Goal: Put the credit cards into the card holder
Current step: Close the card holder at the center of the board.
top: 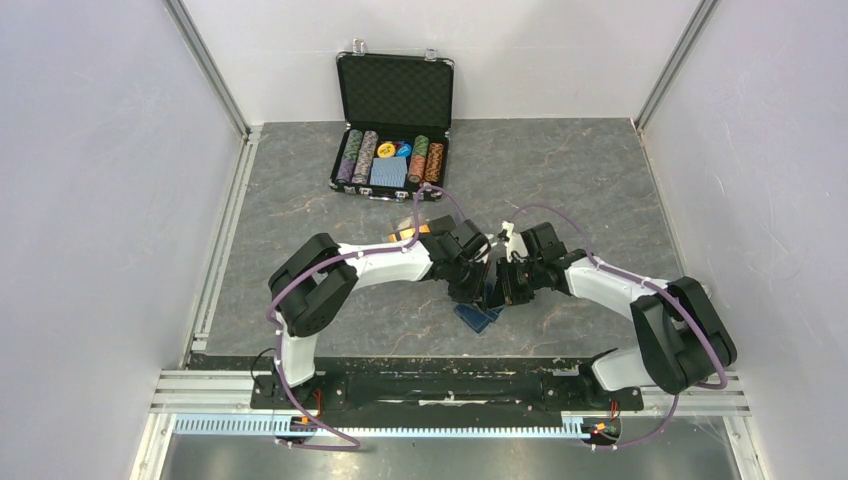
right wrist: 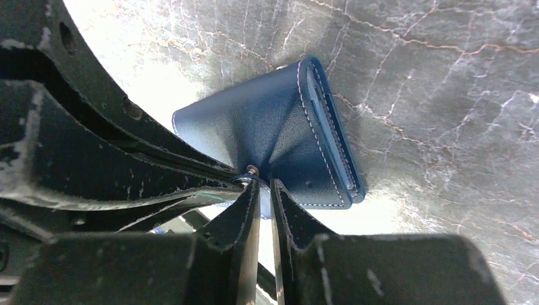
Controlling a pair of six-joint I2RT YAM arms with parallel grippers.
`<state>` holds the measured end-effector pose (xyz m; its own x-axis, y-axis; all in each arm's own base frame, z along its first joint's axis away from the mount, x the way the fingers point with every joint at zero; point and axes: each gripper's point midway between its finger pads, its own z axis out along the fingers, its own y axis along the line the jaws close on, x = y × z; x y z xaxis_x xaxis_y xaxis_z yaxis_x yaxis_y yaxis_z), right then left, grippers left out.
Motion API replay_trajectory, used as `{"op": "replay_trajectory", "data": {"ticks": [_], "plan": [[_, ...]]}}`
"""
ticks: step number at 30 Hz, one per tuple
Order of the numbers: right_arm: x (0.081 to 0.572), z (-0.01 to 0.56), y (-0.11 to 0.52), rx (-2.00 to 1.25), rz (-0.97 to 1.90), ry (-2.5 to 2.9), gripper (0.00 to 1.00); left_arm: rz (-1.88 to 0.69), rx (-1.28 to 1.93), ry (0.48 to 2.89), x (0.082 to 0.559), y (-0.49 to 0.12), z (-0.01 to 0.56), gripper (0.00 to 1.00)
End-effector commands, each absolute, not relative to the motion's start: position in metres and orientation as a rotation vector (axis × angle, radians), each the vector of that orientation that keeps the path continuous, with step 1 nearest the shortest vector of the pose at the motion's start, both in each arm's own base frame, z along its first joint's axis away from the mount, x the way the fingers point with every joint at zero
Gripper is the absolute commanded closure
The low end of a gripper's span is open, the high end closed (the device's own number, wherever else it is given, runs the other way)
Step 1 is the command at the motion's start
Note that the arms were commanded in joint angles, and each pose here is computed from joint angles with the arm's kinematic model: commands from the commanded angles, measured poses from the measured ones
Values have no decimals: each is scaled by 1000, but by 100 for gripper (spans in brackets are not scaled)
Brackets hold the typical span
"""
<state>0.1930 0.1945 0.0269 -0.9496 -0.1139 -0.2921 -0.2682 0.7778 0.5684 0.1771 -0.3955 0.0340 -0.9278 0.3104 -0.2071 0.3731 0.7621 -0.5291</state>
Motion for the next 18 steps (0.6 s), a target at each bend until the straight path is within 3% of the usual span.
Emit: {"op": "replay_trajectory", "data": {"ticks": [1, 18], "plan": [[207, 21, 185, -302, 788, 2730, 86, -836, 591, 2777, 198, -397, 39, 98], [237, 50, 180, -328, 671, 2647, 87, -859, 630, 2777, 209, -400, 42, 98]]}}
